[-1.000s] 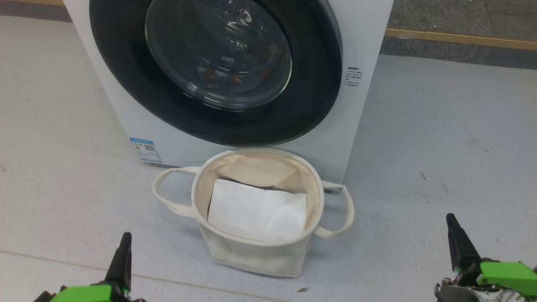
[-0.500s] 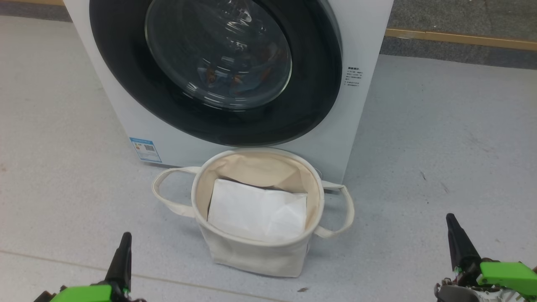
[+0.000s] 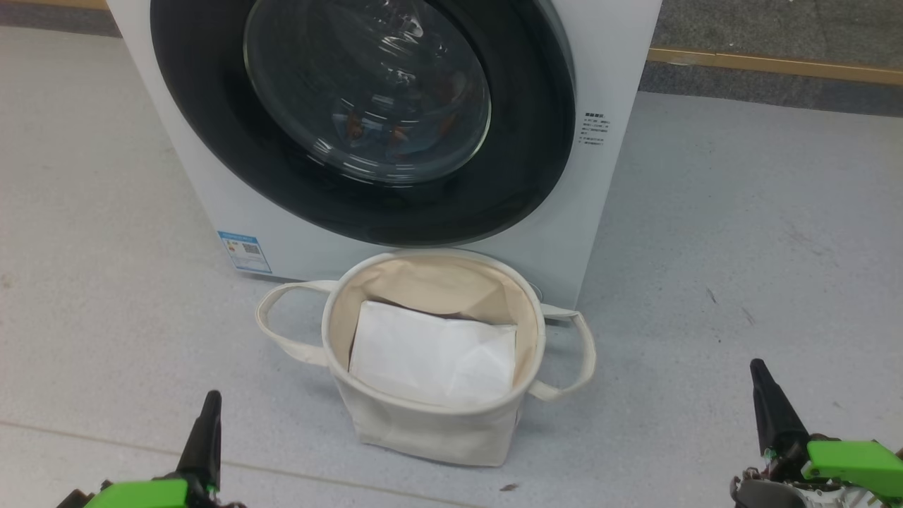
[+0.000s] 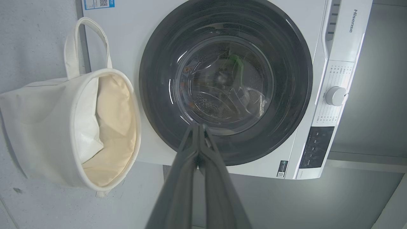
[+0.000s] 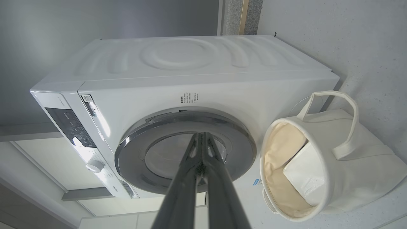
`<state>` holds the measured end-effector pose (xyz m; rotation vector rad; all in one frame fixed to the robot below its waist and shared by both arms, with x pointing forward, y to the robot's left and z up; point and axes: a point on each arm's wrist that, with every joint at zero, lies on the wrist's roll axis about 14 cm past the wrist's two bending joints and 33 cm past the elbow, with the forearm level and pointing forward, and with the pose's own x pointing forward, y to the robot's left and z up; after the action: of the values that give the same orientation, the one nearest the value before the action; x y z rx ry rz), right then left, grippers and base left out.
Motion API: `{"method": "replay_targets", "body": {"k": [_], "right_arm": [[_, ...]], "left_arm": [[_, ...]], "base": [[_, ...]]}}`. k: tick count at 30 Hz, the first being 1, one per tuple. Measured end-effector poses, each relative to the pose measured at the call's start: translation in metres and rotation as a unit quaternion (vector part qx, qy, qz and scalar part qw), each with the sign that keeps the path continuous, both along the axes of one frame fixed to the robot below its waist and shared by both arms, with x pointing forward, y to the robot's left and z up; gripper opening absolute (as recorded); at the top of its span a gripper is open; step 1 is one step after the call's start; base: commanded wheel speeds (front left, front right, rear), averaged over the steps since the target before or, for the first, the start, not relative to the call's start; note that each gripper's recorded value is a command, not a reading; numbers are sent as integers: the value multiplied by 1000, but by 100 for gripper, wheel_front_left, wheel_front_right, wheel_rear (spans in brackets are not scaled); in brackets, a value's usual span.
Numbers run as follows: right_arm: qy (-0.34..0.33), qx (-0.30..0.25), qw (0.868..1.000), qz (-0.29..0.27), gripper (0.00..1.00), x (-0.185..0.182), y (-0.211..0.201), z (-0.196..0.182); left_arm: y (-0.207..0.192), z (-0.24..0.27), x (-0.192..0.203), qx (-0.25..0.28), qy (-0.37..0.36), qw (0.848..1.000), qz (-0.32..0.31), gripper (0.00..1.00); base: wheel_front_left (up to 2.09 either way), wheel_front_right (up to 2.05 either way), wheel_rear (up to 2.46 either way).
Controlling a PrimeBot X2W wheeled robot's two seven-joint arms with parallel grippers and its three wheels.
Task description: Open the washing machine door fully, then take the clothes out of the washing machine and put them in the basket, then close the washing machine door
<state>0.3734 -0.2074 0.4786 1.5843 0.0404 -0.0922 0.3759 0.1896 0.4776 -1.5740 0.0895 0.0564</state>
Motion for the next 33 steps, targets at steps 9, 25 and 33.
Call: {"method": "replay_targets", "body": {"k": [9,25,33], "right_arm": [[0,0,1000,0,0,0,0,0],[42,7,999,-2,100,-12,2,-27],[58,7,998,-5,100,-18,3,-37]], "left_arm": [[0,0,0,0,0,1000,0,0],[-1,-28,-13,-5,44,999,1,100],[1,-42,-24,-6,65,998,12,100]], "base": [[0,0,0],[0,0,0],[0,0,0]]}}
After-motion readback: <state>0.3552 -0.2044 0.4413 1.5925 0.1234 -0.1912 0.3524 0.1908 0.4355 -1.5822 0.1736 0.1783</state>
